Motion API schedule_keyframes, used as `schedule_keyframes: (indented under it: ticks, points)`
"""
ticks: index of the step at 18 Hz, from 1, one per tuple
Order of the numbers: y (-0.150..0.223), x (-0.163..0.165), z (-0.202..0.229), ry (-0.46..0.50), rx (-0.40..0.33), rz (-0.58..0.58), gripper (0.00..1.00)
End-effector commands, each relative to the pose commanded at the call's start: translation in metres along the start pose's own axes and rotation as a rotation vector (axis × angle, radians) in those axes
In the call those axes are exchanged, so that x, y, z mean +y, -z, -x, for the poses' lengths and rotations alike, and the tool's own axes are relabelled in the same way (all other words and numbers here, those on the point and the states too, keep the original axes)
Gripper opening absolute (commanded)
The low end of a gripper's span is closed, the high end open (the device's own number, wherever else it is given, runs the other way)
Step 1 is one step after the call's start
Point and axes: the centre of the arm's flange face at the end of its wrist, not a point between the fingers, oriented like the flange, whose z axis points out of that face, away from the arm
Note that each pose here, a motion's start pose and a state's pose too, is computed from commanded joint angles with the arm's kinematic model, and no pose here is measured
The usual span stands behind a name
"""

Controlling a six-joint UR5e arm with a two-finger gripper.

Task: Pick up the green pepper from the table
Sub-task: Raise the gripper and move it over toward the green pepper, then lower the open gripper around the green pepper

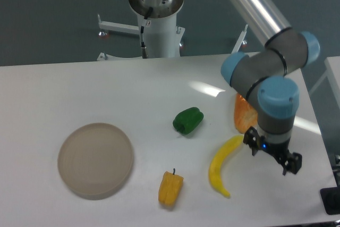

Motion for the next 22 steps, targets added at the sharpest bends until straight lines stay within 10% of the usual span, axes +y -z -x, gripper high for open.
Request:
schedule_keyframes:
  ticks: [15,22]
  points:
    - [-0.021,0.023,-0.120,0.052,0.252,-0.210,1.00]
    - [-0.041,0.028,-0.165,0.061,0.254,-0.249,1.00]
